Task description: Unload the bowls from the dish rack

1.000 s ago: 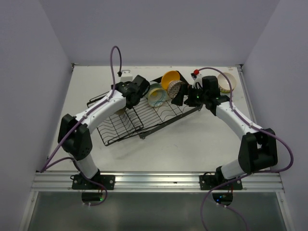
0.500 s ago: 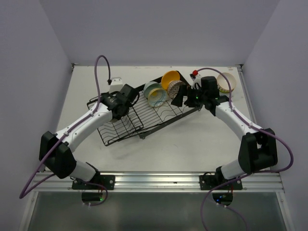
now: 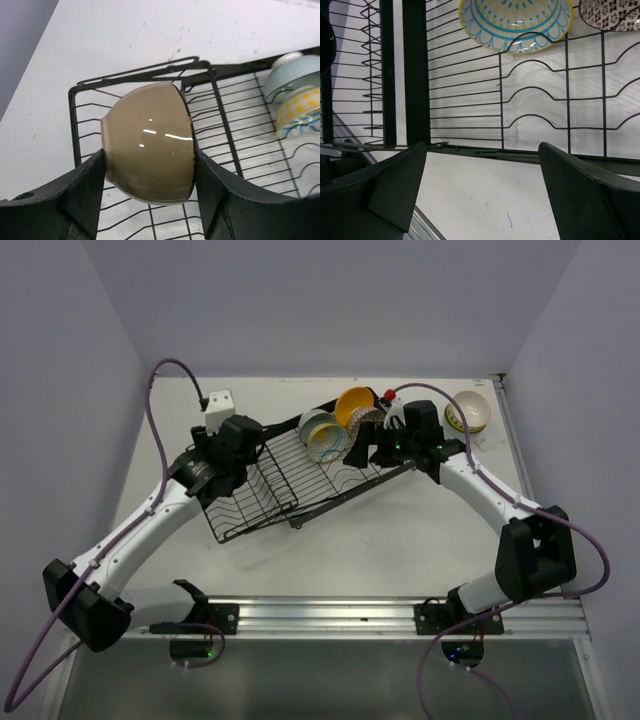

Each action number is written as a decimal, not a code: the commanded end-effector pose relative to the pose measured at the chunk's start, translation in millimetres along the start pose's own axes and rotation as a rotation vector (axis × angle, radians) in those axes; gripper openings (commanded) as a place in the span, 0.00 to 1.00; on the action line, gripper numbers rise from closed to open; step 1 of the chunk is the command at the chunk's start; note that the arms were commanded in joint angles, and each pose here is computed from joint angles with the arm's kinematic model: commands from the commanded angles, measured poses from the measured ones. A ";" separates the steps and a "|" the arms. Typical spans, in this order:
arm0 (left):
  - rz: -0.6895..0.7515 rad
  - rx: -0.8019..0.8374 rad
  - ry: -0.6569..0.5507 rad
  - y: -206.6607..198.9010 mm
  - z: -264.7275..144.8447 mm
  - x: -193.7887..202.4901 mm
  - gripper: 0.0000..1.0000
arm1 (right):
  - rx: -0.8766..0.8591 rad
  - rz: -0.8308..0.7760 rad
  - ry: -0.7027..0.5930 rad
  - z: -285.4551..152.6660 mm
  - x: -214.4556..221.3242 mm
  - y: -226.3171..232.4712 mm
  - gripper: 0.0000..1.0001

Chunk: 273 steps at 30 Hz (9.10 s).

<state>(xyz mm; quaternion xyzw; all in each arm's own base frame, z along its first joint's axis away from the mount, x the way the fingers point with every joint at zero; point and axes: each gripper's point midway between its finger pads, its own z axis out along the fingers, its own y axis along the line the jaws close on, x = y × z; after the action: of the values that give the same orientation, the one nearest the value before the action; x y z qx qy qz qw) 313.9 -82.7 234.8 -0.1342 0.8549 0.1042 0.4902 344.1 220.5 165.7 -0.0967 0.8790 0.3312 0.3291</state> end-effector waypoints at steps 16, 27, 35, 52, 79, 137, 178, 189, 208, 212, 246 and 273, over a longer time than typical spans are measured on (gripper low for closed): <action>-0.573 0.566 -0.257 -13.5 -83.2 -85.1 0.23 | -0.473 0.210 -0.172 27.4 -42.8 176.8 0.96; -0.675 0.793 -0.326 -20.6 -116.2 -85.5 0.25 | -0.562 0.284 -0.134 59.8 -31.0 226.8 0.96; -0.717 0.857 -0.356 -21.2 -121.8 -80.6 0.26 | -0.593 0.326 -0.138 68.8 -29.5 243.1 0.74; -0.529 0.720 -0.376 -12.1 -92.7 -54.1 0.85 | -0.567 0.299 -0.106 64.9 -26.4 241.2 0.00; -0.046 0.360 -0.378 19.2 -38.7 -42.7 1.00 | 0.426 0.344 -0.416 -115.7 -181.3 -139.1 0.00; 0.020 0.357 -0.255 6.4 -12.1 -21.1 1.00 | 0.782 0.542 -0.376 -151.1 -163.9 -334.2 0.63; -0.047 0.477 -0.271 -9.4 -30.7 -33.8 1.00 | 0.740 0.475 -0.508 -217.6 -182.6 -249.3 0.88; -0.007 0.822 -0.111 -58.7 -73.6 -17.4 0.99 | 0.490 0.279 -0.392 -144.3 -119.7 -124.5 0.77; 0.287 0.864 0.063 -53.0 -89.6 63.3 0.94 | 0.173 0.028 -0.093 -57.0 7.7 -6.0 0.70; 0.346 0.821 0.138 -58.0 -80.8 80.0 0.89 | 0.148 0.036 -0.068 -51.0 20.9 -7.5 0.71; 0.390 0.185 0.213 6.6 -24.5 92.6 0.89 | 0.056 0.017 -0.042 -25.5 20.6 -2.9 0.76; 0.088 0.211 0.128 31.2 42.5 -15.3 1.00 | 0.069 0.034 -0.083 -36.3 1.1 -4.3 0.80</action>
<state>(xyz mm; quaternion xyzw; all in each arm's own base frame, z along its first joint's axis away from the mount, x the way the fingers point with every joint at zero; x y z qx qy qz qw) 313.5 -19.6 175.9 -0.0345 0.9310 0.0956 0.3505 318.2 192.9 154.8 -0.0542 0.8944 0.2975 0.3295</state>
